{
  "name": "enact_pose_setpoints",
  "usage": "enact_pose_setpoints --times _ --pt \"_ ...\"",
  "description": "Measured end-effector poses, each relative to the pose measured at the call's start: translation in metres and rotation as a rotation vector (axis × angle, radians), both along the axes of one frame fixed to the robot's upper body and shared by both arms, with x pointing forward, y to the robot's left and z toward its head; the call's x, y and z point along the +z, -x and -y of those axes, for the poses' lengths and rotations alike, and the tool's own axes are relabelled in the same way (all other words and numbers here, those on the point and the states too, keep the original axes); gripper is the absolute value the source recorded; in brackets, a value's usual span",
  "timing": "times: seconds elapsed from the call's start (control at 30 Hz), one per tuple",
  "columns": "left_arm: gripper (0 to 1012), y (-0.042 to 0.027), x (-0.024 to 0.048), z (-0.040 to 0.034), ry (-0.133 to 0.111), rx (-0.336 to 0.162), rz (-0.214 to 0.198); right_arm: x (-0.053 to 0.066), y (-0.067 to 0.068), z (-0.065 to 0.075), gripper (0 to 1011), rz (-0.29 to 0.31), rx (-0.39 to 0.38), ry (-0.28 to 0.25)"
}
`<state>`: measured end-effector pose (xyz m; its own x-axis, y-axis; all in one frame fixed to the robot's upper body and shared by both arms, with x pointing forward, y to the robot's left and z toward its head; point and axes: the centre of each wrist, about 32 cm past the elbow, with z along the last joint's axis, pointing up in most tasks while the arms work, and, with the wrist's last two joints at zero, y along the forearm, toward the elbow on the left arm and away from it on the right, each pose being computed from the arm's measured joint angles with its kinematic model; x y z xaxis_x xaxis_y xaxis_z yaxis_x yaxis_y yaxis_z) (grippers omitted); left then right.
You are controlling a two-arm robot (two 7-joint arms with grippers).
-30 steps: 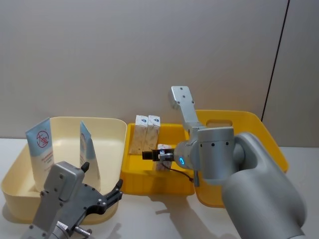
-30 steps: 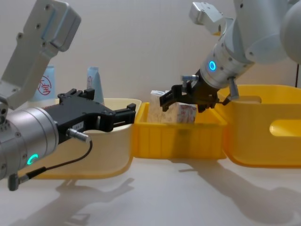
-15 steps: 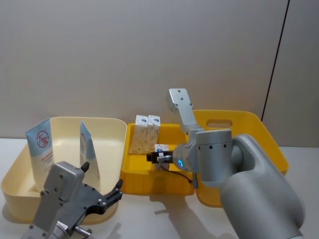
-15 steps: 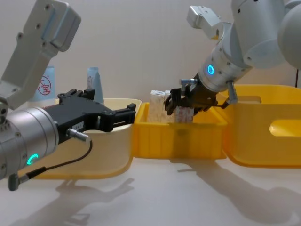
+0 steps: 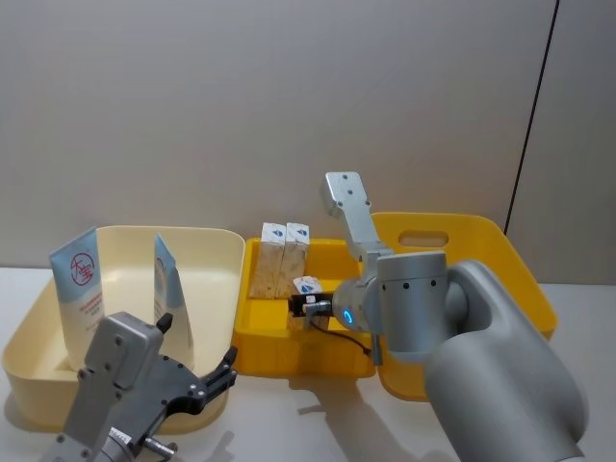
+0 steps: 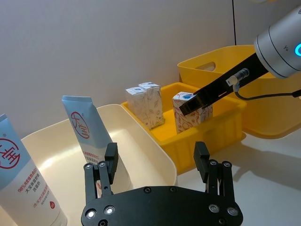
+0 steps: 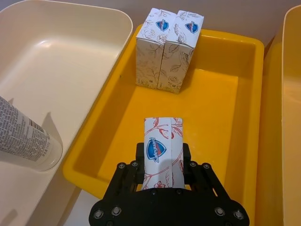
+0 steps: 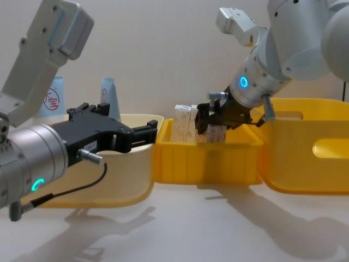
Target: Bimanual collaborative sorting of washing and personal care products
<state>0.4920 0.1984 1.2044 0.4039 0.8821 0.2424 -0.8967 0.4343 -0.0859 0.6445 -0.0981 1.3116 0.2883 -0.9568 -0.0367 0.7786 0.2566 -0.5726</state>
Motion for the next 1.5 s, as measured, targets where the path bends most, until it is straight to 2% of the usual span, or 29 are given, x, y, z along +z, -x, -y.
enact_pose_setpoints --times 1.5 --pt "1003 0.0 0.0 0.0 0.0 0.0 0.0 -0.0004 0.0 -0.0002 403 0.0 0.001 0.001"
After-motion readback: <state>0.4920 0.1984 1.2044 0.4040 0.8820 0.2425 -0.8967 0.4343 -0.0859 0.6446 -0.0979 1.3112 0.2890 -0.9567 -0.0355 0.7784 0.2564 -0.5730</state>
